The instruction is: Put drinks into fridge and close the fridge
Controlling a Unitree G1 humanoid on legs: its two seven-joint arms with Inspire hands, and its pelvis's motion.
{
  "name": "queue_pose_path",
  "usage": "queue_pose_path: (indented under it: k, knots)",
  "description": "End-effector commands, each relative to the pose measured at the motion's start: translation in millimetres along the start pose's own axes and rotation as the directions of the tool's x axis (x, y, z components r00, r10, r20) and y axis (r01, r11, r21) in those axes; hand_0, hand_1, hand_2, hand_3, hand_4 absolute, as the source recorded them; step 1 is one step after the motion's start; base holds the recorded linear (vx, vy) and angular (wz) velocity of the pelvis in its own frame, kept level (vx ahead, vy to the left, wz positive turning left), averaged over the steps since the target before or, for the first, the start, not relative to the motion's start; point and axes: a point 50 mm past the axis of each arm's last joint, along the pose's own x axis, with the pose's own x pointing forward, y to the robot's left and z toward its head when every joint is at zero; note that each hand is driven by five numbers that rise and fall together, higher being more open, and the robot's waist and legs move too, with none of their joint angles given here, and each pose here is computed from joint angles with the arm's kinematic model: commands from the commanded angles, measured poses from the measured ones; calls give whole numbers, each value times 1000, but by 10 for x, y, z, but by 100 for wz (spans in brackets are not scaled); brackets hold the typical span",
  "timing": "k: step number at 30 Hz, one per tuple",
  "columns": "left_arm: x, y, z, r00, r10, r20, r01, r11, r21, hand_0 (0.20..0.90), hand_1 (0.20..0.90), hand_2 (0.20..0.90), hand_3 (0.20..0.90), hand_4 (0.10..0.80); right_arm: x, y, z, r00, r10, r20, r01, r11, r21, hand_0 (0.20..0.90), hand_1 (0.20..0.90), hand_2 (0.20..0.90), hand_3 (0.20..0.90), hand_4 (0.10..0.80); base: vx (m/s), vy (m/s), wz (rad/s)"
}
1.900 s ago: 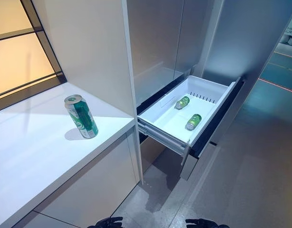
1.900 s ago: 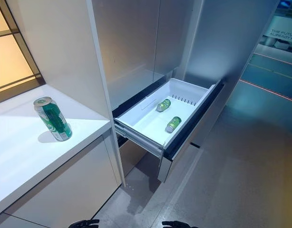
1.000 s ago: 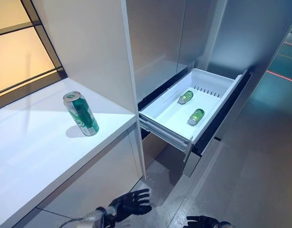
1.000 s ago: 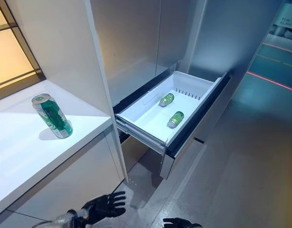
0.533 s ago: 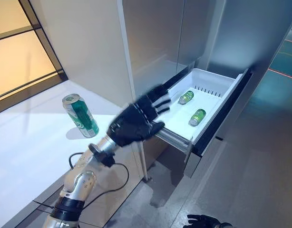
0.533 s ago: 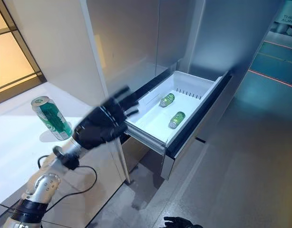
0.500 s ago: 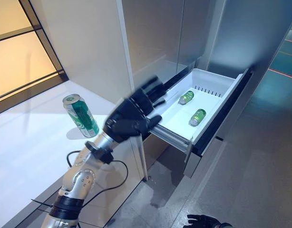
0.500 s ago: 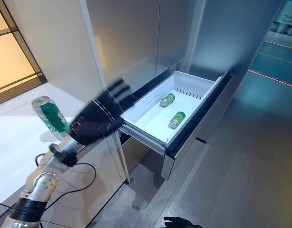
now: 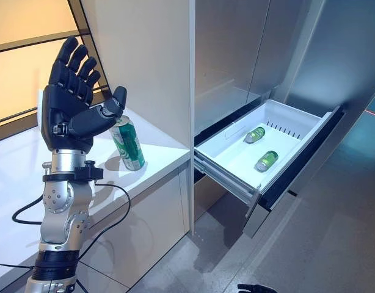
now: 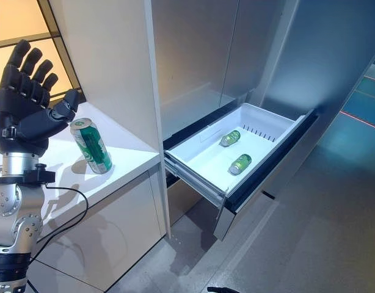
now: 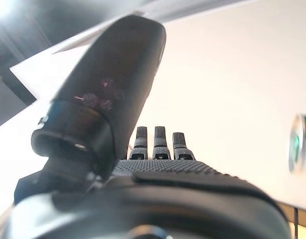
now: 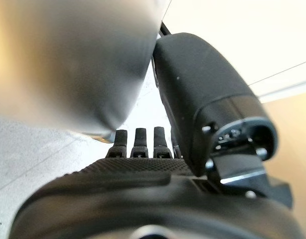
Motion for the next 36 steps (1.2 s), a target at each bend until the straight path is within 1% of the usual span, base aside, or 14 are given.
queue_pose_path:
  k: [1,4,10,14,21,28,36]
  knots:
    - [292,45,443,973,16,228,-30,998,58,900,900,900,900,800,1,30,-114,998,7,-66,-9,1000,-27,900,900,900,900,800,0,0,0]
    - [278,168,317,986,54,155,-68,994,83,900,900,900,900,800,-9,5,-122,997,5,-72,-8,999,-40,900,900,900,900,800,0,0,0]
    - [288,347,153,993,99,63,-107,985,136,900,900,900,900,800,-21,-40,-97,997,4,-75,-8,999,-53,900,900,900,900,800,0,0,0]
    - [286,437,36,995,98,-15,-95,985,142,900,900,900,900,800,-27,-60,-89,997,3,-79,-8,998,-57,900,900,900,900,800,0,0,0]
    - [278,492,-87,991,41,-128,-22,989,144,900,900,900,900,800,-41,-99,-89,996,-4,-87,-2,998,-61,900,900,900,900,800,0,0,0]
    - [304,554,-141,981,29,-192,6,984,180,900,900,900,900,800,-52,-133,-74,996,-7,-85,2,998,-65,900,900,900,900,800,0,0,0]
    - [379,553,-98,980,-10,-199,45,984,171,900,900,900,900,800,-64,-159,-84,996,-9,-91,4,998,-60,900,900,900,900,800,3,1,-2]
